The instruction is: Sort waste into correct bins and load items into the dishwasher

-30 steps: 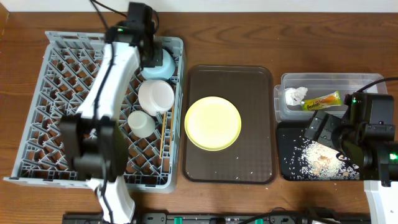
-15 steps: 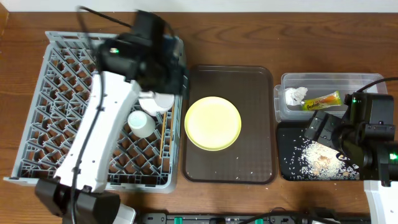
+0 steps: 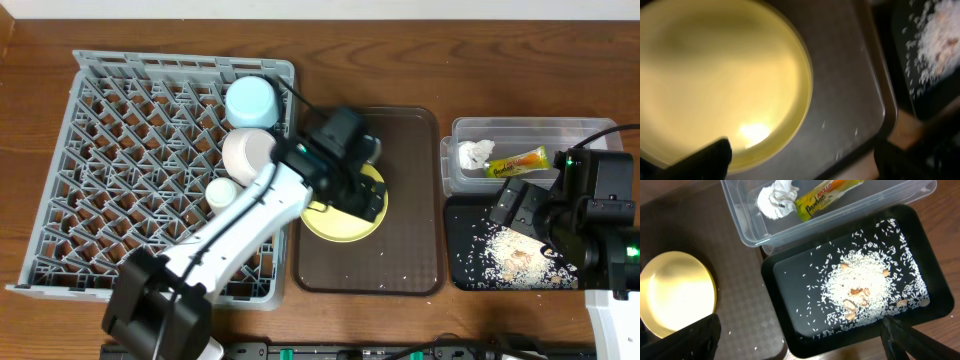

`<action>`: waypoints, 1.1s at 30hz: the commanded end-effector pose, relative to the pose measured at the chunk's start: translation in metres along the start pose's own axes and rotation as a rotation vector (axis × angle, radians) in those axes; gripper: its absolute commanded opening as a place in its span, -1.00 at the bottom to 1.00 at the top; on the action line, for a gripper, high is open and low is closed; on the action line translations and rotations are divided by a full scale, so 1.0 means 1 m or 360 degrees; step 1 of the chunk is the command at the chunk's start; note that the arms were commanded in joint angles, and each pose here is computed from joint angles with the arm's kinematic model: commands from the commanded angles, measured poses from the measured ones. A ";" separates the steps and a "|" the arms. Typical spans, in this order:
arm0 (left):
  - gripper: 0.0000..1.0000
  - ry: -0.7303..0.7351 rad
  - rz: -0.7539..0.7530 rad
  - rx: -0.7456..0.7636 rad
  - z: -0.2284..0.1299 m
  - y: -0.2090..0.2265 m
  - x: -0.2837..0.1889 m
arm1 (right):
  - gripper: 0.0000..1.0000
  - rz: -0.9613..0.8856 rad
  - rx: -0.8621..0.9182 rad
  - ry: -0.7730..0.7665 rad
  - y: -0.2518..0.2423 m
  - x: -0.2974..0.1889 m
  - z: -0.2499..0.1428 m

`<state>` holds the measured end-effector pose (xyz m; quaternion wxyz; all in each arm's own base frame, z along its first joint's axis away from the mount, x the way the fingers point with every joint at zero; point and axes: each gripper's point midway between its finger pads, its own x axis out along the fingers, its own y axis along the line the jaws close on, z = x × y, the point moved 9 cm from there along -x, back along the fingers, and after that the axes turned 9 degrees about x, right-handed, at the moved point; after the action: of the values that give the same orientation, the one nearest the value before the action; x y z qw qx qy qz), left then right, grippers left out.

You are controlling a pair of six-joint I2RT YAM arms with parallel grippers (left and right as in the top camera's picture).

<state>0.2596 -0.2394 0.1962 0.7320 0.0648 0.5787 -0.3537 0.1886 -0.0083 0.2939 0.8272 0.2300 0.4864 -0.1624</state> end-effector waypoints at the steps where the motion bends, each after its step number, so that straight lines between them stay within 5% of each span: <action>1: 0.79 -0.0030 -0.0034 0.0046 -0.003 -0.011 0.012 | 0.98 -0.0011 -0.0002 -0.0014 -0.002 -0.001 0.002; 7: -0.19 -0.0135 0.0062 0.0142 -0.001 -0.027 0.029 | 0.98 -0.0011 -0.0001 -0.0014 -0.002 -0.001 0.002; 12: -0.84 -0.0172 0.0502 -0.0006 -0.005 -0.017 0.052 | 0.99 -0.0011 -0.0001 -0.0014 -0.002 -0.001 0.002; 18: -0.83 -0.0149 0.0602 -0.0068 -0.004 -0.007 0.092 | 0.99 -0.0011 -0.0002 -0.0014 -0.002 -0.001 0.002; 24: -0.84 -0.0023 0.0352 -0.0112 -0.011 -0.013 0.122 | 0.99 -0.0011 -0.0002 -0.0014 -0.002 -0.001 0.002; 33: -0.76 -0.0273 0.0243 -0.0019 0.015 -0.033 0.063 | 0.98 -0.0011 -0.0001 -0.0014 -0.002 -0.001 0.002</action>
<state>0.2524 -0.3006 0.1078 0.7765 0.0943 0.5583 -0.2766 0.1886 -0.0083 0.2939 0.8272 0.2300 0.4864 -0.1624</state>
